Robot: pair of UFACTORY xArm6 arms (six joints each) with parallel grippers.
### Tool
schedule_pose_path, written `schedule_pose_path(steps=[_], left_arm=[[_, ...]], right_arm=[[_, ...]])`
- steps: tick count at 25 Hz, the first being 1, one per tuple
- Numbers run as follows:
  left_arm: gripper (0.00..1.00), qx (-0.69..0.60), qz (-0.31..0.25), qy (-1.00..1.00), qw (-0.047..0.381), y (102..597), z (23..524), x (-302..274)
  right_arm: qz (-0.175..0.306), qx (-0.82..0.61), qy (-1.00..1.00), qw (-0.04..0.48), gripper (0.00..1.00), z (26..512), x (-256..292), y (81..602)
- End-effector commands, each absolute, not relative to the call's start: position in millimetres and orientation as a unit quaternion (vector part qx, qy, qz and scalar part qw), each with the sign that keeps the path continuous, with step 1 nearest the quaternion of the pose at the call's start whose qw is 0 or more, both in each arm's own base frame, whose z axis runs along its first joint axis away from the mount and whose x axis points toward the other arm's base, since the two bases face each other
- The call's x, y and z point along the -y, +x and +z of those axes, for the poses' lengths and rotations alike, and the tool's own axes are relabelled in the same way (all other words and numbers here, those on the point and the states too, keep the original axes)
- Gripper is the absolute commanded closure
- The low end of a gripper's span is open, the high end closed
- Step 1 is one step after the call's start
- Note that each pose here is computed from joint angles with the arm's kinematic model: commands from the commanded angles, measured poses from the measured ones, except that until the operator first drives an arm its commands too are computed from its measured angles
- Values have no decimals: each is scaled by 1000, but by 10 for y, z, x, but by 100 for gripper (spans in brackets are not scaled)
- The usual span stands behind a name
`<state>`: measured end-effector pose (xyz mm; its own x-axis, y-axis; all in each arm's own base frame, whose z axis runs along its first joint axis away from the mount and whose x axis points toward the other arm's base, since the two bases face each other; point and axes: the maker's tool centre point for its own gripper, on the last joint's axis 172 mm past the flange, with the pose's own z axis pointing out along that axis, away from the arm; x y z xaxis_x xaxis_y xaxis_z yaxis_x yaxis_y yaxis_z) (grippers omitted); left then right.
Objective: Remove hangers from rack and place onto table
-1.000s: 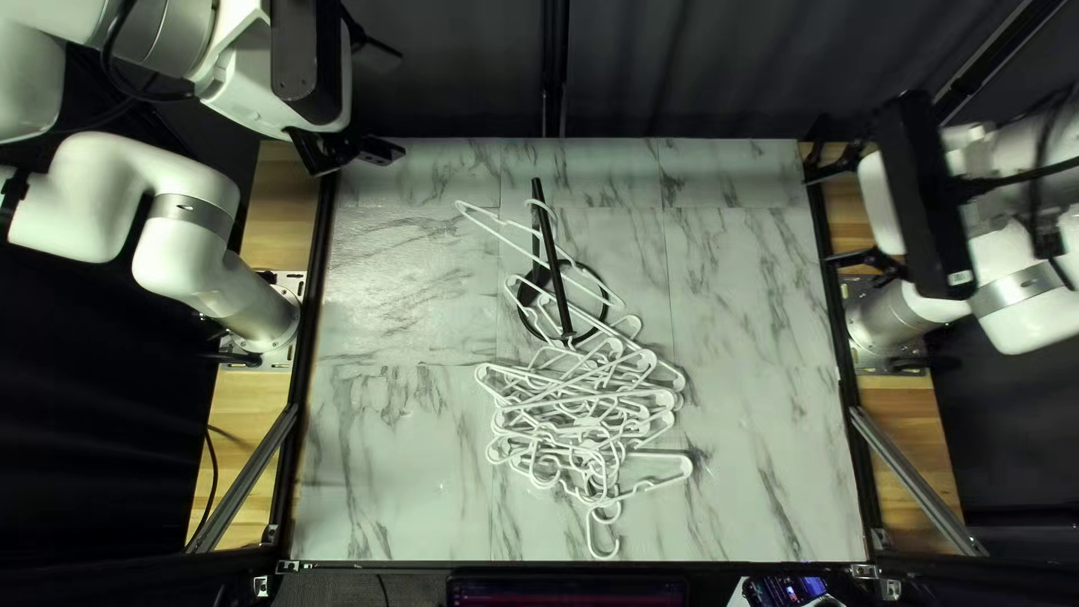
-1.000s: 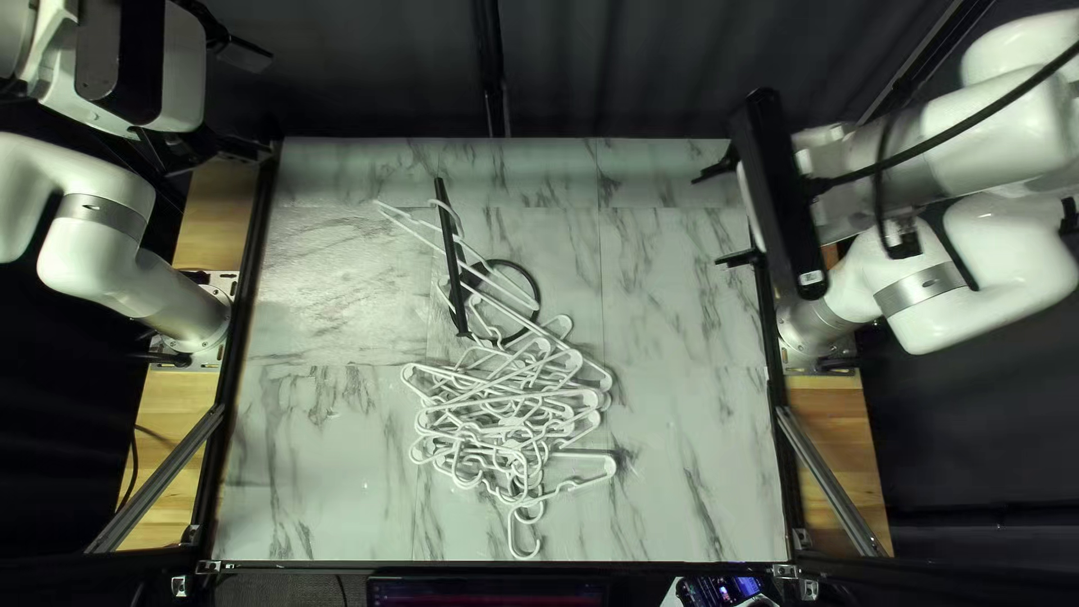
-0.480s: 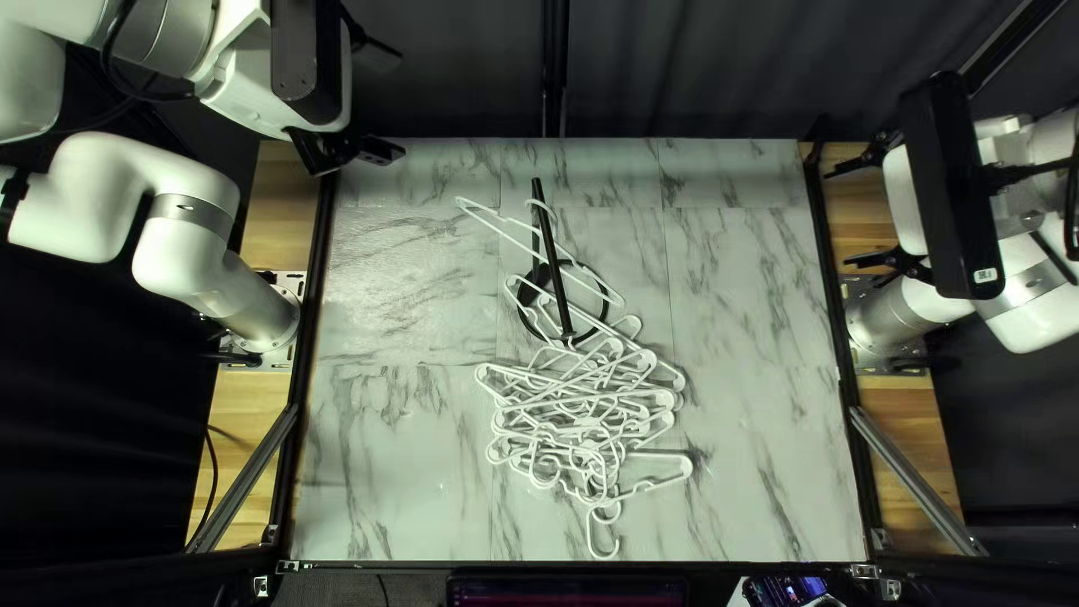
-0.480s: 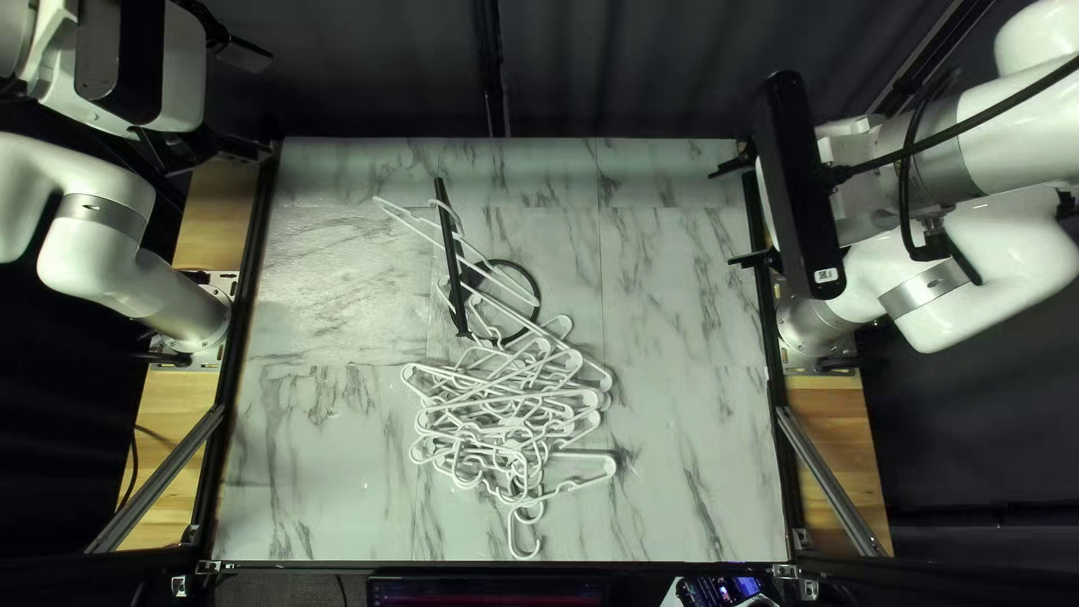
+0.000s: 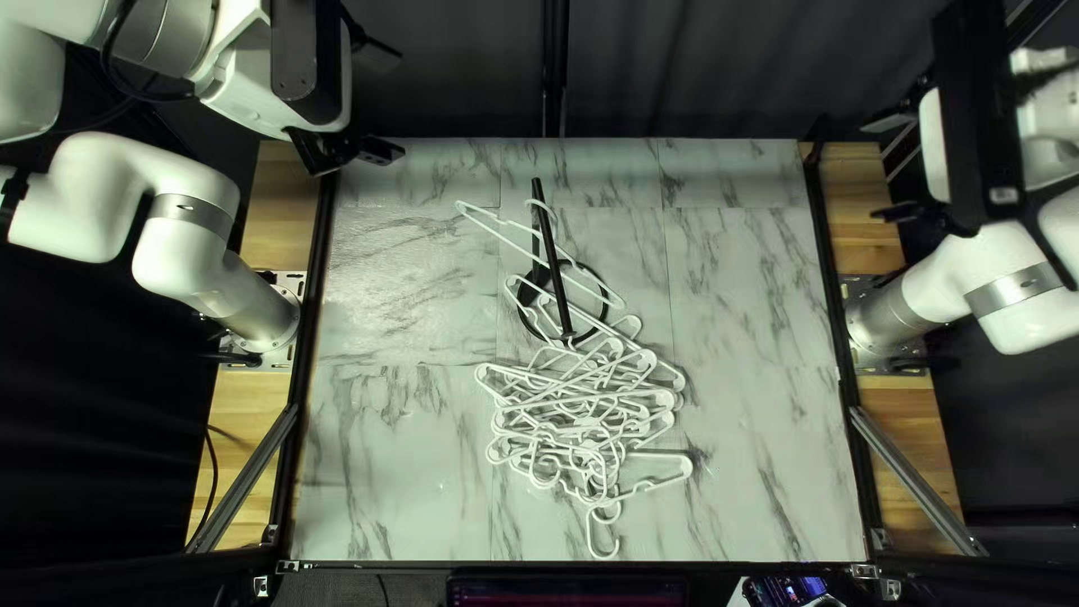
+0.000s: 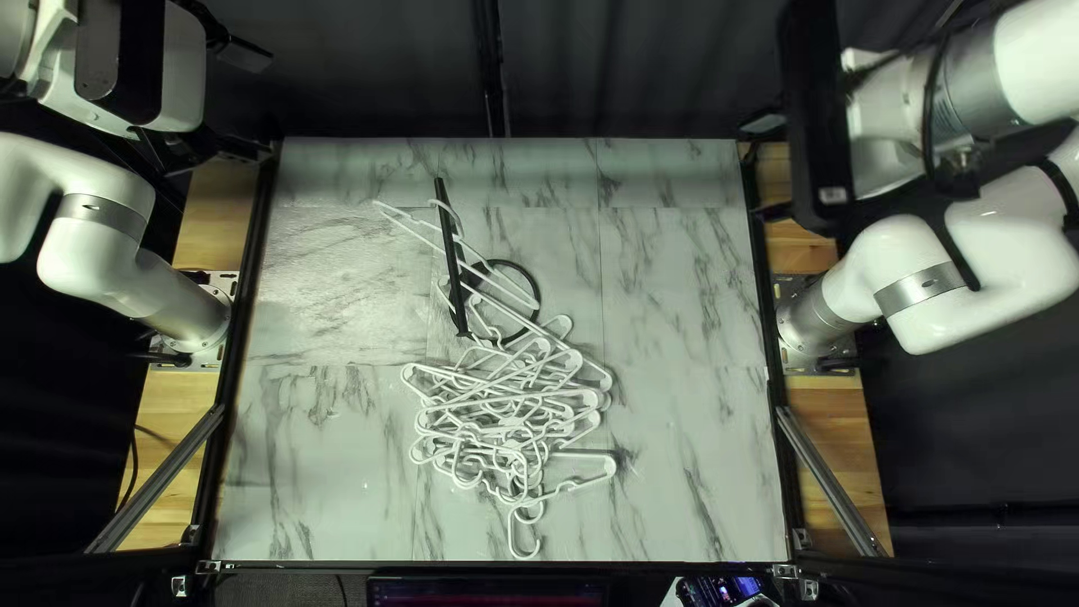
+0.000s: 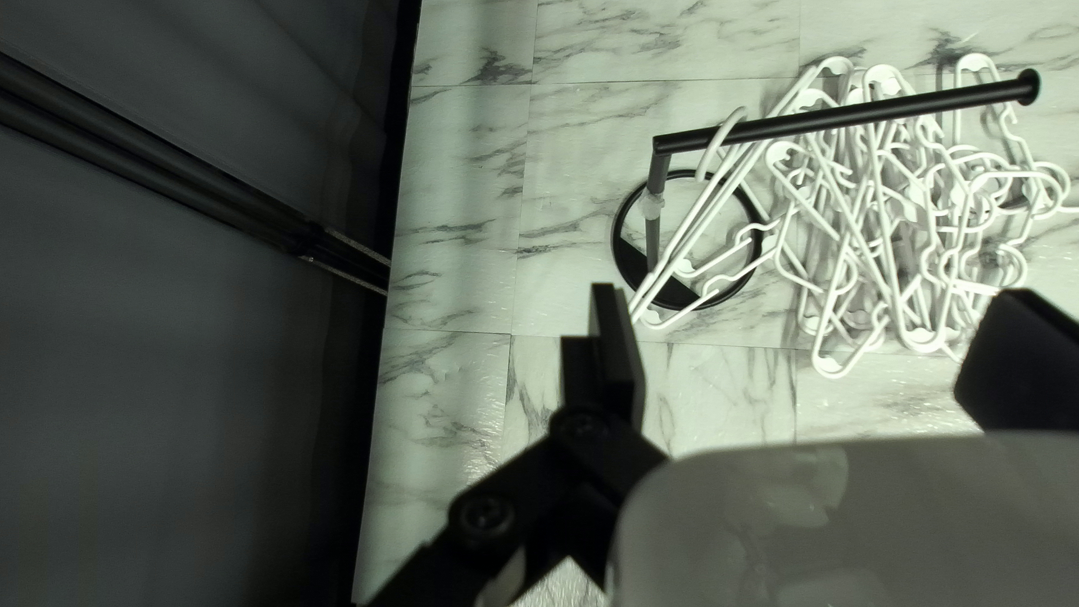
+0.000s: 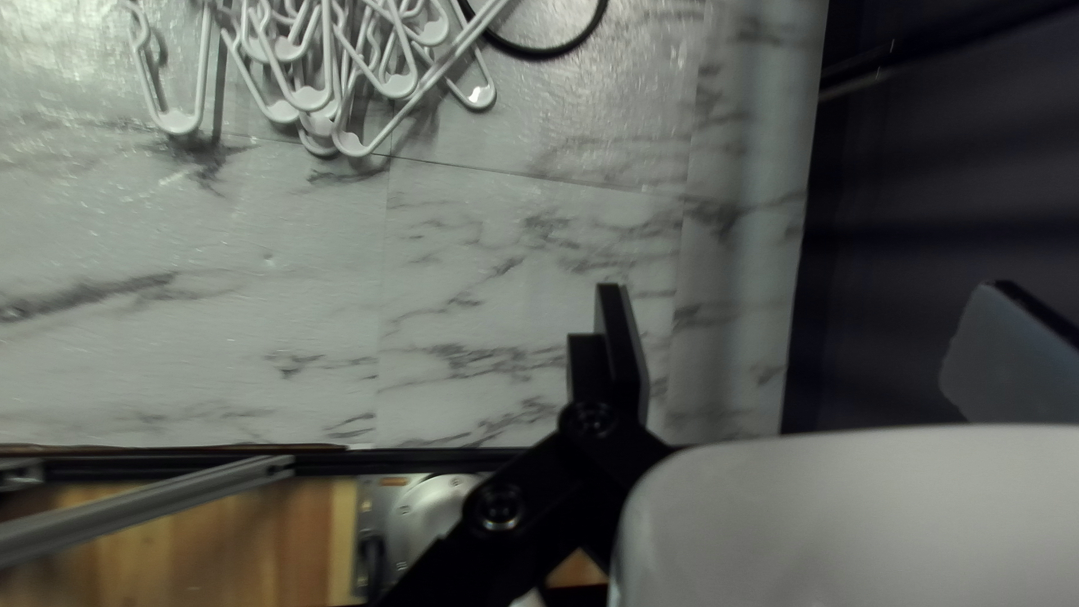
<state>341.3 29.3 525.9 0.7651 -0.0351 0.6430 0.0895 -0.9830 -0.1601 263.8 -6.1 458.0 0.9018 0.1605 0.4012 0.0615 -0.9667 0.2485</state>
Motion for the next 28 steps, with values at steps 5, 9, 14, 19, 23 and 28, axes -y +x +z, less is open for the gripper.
schedule_pose_path(steps=[5, 9, 14, 19, 23, 28], left_arm=[[0, 15, -342, -935, 91, 3413, 5259, -293], [0, 15, -342, -935, 91, 3413, 5259, -293], [0, 15, -342, -935, 91, 3413, 5259, -293], [0, 15, -342, -935, 91, 3413, 5259, -293], [0, 14, -339, -937, 85, 3405, 5196, -307], [0, -69, -310, -947, 46, 3446, 4577, -191]], right_arm=[[213, -52, 969, 110, 0, 4576, 51, 2667], [213, -52, 969, 110, 0, 4576, 51, 2667], [213, -52, 969, 110, 0, 4576, 51, 2667], [213, -52, 969, 110, 0, 4576, 51, 2667], [213, -52, 969, 110, 0, 4576, 51, 2667], [213, -52, 969, 110, 0, 4576, 51, 2667]])
